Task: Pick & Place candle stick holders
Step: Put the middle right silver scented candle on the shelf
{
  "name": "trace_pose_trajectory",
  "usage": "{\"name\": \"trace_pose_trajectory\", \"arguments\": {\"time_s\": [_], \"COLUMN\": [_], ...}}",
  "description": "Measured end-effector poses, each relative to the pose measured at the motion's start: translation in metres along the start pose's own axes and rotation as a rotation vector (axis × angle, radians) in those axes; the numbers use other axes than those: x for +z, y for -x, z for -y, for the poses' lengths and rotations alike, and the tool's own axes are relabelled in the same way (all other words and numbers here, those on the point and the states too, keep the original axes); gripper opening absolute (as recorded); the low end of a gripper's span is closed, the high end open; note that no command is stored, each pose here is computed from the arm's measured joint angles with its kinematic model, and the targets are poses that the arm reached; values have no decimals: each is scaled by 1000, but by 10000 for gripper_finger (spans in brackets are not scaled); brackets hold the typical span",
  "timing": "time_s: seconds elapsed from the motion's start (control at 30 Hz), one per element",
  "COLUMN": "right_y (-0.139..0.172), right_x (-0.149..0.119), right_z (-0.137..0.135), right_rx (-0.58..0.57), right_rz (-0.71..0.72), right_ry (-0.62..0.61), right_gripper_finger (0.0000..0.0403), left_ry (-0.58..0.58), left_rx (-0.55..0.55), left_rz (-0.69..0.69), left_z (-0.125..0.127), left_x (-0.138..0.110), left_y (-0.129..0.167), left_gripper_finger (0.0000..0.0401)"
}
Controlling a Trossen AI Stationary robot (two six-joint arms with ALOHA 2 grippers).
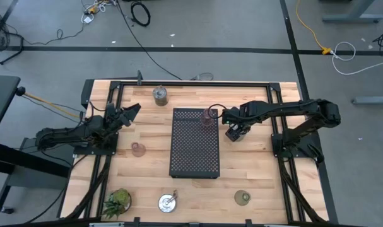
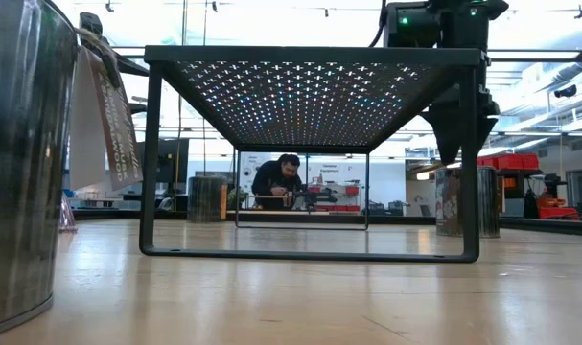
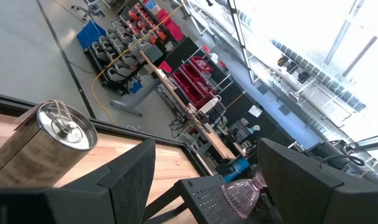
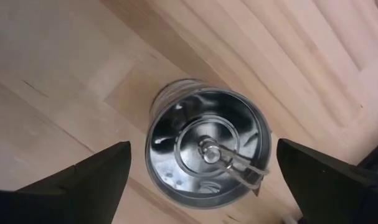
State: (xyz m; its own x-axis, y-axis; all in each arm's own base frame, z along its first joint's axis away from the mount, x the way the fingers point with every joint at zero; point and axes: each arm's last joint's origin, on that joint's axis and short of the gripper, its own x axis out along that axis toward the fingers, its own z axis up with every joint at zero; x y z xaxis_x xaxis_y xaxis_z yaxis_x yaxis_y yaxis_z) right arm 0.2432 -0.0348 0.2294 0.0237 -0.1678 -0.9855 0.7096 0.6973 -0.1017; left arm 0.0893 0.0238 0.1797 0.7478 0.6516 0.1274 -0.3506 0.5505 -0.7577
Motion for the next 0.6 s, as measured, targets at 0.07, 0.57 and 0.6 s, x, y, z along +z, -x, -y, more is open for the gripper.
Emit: {"name": "trace_pose_trajectory", "arguments": {"time_s": [0.07, 0.57, 0.6], "right_y": [0, -19, -19], "right_x": [0, -12, -12], "right_z": [0, 6, 6], "right_rx": [-1, -22, -12], "right_rz": [-1, -32, -32], "right_ry": [3, -12, -13], "right_gripper_finger": [400, 400, 400], "left_ry": [0, -3, -4], "left_rx": [0, 10, 14], "left_rz": [1, 7, 11], "left_z": [0, 0, -1], "left_x": [0, 0, 0], "left_y": [0, 0, 0], "left_gripper_finger": [287, 287, 287]}}
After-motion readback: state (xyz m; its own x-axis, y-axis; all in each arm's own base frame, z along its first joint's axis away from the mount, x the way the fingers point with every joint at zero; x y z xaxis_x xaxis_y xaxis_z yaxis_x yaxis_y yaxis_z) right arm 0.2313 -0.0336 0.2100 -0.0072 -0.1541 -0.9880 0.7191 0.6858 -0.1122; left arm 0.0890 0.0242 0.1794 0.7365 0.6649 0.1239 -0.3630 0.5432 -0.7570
